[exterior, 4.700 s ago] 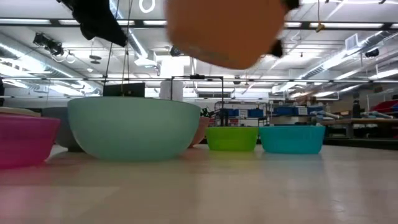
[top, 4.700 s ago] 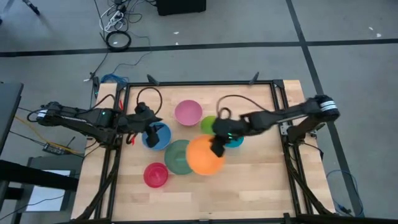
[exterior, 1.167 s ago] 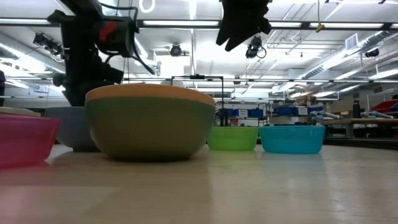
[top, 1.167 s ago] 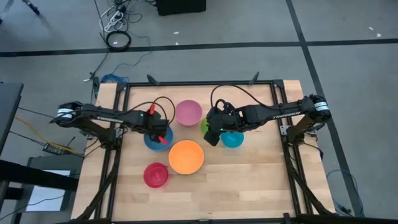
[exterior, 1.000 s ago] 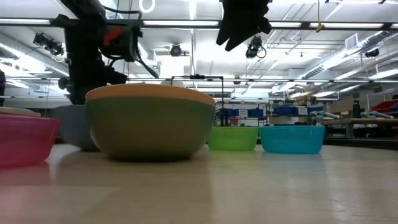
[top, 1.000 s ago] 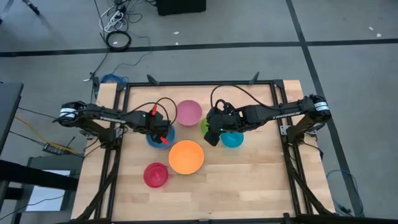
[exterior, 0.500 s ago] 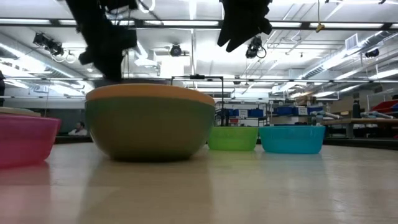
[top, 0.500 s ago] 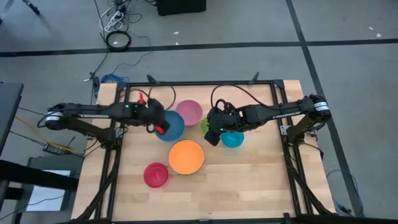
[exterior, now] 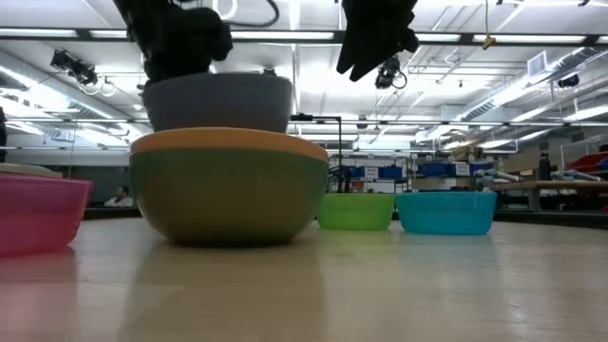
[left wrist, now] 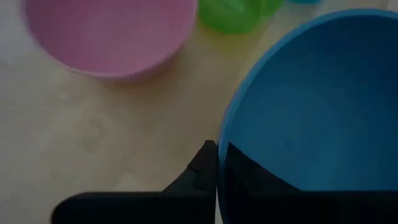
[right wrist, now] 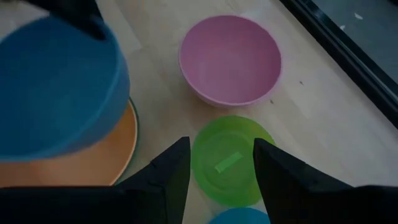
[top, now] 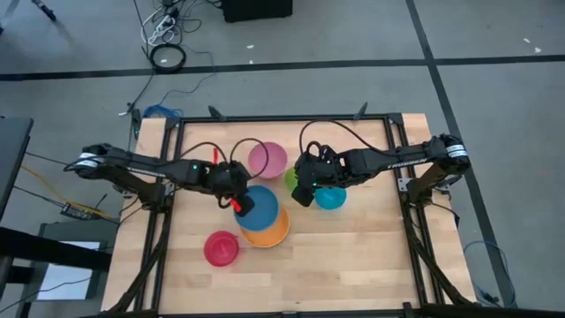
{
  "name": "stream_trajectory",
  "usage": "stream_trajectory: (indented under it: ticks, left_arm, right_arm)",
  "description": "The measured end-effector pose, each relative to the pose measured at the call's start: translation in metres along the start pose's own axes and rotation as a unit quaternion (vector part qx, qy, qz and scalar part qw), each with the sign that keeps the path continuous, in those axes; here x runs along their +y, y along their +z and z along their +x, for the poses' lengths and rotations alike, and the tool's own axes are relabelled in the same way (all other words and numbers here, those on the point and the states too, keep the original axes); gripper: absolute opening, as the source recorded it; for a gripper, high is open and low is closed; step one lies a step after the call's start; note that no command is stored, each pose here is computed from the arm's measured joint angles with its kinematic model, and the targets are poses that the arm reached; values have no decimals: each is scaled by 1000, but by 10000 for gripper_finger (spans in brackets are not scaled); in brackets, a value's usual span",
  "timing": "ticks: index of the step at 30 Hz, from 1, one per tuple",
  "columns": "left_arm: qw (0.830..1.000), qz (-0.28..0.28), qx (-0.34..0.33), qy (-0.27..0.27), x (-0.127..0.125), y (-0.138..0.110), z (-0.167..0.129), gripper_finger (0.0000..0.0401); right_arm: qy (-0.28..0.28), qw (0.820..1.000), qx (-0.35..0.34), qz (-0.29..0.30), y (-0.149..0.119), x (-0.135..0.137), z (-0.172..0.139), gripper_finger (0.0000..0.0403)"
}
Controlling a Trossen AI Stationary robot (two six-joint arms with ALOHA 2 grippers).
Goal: Nest bowls inside each other
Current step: Stack the blue bowl on top of the orange bowl
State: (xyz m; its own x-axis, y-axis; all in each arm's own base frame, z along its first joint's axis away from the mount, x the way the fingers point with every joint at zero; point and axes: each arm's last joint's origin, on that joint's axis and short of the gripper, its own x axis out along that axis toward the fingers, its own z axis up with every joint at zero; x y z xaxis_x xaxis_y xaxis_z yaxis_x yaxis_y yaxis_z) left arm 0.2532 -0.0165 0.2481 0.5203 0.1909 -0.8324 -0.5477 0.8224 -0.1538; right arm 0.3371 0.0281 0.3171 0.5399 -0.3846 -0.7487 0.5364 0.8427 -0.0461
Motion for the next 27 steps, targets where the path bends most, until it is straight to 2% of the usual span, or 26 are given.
stream_trajectory:
  ticks: [5, 13, 19, 23, 27]
  left_arm:
    - [999, -6, 3, -50, -8, 2, 2, 67]
    - [997, -11, 6, -74, -10, 3, 1, 133]
    - [996, 0, -21, -86, -16, 17, -13, 149]
    - [995, 38, -58, -69, -22, 34, -36, 149]
    - [995, 71, -63, -20, -22, 46, -65, 149]
  right_arm:
    - [0, 1000, 1, 0, 0, 0, 0, 162]
    - [-1, 1000, 3, -1, -1, 0, 0, 162]
    - [-27, 1000, -14, -2, 3, -6, 2, 162]
    - [-38, 999, -31, 2, 15, -19, 11, 162]
    - [-7, 998, -61, 9, 35, -35, 24, 162]
